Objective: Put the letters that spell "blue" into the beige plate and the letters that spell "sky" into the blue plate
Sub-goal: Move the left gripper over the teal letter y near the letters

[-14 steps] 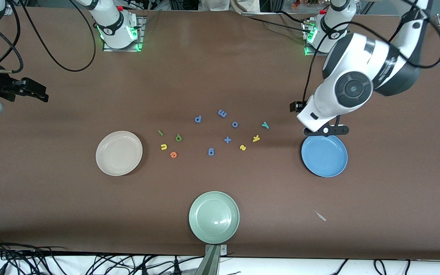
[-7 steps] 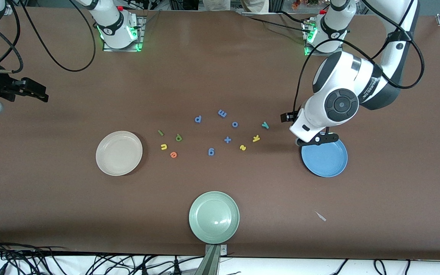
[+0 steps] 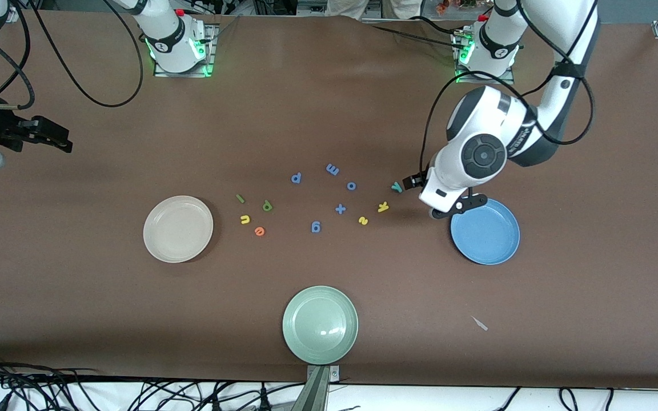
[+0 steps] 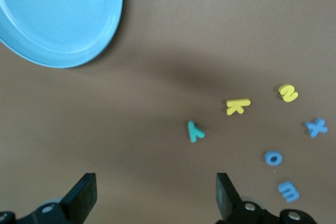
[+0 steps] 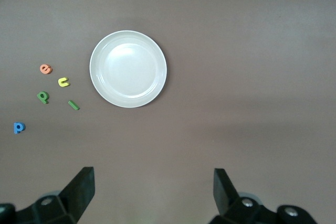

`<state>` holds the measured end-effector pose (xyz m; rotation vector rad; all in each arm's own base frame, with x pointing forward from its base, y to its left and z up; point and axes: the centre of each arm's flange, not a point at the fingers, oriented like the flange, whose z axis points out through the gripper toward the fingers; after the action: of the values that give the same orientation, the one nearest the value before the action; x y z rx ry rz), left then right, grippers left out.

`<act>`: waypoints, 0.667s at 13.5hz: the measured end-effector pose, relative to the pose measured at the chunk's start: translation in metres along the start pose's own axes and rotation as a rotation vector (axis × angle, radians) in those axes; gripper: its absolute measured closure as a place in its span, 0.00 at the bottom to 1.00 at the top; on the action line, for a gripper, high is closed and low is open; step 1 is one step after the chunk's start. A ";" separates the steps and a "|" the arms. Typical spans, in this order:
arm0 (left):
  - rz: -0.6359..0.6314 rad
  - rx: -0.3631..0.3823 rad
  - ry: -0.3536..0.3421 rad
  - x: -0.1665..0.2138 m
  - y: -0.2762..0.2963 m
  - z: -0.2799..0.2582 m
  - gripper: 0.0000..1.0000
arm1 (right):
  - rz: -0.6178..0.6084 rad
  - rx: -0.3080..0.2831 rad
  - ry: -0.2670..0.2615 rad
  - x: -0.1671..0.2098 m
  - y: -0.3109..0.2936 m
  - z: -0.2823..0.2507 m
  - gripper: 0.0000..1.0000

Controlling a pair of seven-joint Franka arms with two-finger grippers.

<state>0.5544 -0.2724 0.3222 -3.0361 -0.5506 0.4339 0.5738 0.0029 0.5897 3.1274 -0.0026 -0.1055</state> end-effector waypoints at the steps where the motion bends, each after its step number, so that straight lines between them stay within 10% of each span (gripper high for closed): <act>1: -0.021 -0.013 0.013 -0.003 0.003 0.012 0.00 | 0.000 0.000 0.000 0.000 0.000 0.000 0.00; 9: -0.126 -0.079 0.073 -0.032 0.024 0.089 0.00 | 0.000 0.000 0.000 0.000 0.000 0.000 0.00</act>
<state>0.5086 -0.3082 0.2433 -3.0538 -0.7662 0.3025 0.5738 0.0029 0.5897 3.1274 -0.0028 -0.1054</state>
